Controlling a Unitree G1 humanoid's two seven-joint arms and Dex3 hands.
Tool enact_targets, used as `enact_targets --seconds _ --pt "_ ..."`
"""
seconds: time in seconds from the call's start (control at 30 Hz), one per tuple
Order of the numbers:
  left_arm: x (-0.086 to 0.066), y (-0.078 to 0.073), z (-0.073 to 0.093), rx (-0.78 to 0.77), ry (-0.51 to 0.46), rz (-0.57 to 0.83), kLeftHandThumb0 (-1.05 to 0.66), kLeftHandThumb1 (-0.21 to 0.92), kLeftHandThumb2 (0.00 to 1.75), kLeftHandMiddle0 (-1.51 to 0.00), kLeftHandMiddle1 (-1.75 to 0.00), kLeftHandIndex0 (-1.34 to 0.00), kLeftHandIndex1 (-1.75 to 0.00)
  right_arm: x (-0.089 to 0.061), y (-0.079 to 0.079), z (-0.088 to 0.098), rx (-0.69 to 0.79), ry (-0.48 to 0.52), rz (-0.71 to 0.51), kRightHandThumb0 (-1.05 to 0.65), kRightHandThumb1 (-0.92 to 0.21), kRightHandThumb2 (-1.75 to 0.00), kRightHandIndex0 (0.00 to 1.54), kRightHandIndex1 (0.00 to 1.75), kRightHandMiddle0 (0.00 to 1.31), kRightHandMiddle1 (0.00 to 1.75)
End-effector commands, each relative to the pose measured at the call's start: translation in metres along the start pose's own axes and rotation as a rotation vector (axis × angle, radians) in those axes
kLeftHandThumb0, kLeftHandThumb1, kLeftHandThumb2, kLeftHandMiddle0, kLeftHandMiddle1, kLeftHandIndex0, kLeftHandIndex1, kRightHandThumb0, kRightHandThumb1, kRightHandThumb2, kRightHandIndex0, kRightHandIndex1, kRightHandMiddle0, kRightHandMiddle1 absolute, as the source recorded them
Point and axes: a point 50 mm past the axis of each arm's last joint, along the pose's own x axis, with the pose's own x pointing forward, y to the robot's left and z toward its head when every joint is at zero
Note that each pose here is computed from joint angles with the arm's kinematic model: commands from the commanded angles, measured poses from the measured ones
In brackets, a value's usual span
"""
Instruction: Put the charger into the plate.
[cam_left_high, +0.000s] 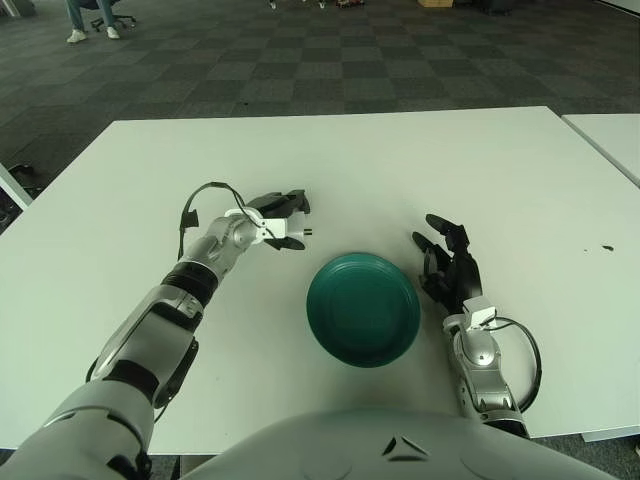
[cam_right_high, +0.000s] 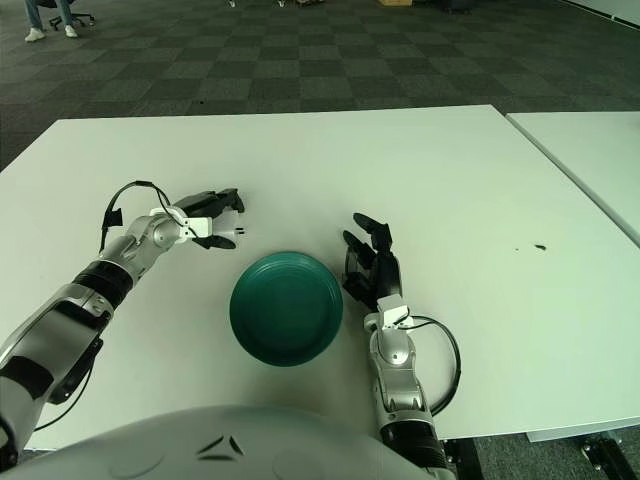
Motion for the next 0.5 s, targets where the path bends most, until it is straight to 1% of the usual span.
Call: enact_targets --seconds 0.0,0.03,0.1,0.13,0.17,0.23,0.47 --pt "-0.0047 -0.0273 -0.0107 -0.007 0.053 -0.128 -0.47 0.66 0.75 -0.4 -1.62 -0.4 -1.64 -0.0356 -0.0035 -0.0467 -0.024 0.251 0.002 -0.71 -0.92 -0.76 0.61 0.05 0.03 0.88" --pt "-0.0049 -0.0273 -0.0106 0.0 0.051 -0.129 -0.45 0.62 0.82 -0.42 -1.66 -0.43 -1.65 -0.0355 -0.0037 -0.0467 -0.025 0.252 0.003 -0.71 -0.92 -0.76 0.61 0.05 0.03 0.88" --pt "-0.0055 -0.0273 -0.0107 0.016 0.045 -0.131 -0.43 0.58 0.91 -0.46 -1.7 -0.45 -1.67 -0.0355 -0.004 -0.0468 -0.026 0.253 0.003 -0.72 -0.92 -0.76 0.61 0.05 0.03 0.88" --pt "-0.0057 -0.0273 -0.0106 0.023 0.042 -0.132 -0.43 0.54 0.98 -0.49 -1.72 -0.46 -1.7 -0.0354 -0.0042 -0.047 -0.026 0.254 0.003 -0.72 -0.92 -0.76 0.62 0.05 0.03 0.88" --pt "-0.006 -0.0273 -0.0106 0.031 0.035 -0.132 -0.43 0.53 1.0 -0.51 -1.72 -0.47 -1.71 -0.0354 -0.0044 -0.0472 -0.024 0.256 0.002 -0.72 -0.92 -0.76 0.62 0.05 0.03 0.88" --pt "-0.0066 -0.0273 -0.0103 0.035 0.019 -0.133 -0.44 0.46 1.11 -0.59 -1.74 -0.5 -1.73 -0.0353 -0.005 -0.0475 -0.021 0.259 -0.001 -0.72 -0.92 -0.75 0.62 0.06 0.03 0.88" --pt "-0.0075 -0.0269 -0.0113 0.024 0.001 -0.139 -0.45 0.37 1.23 -0.73 -1.75 -0.56 -1.74 -0.035 -0.0054 -0.0471 -0.033 0.253 -0.003 -0.72 -0.92 -0.75 0.62 0.06 0.03 0.88"
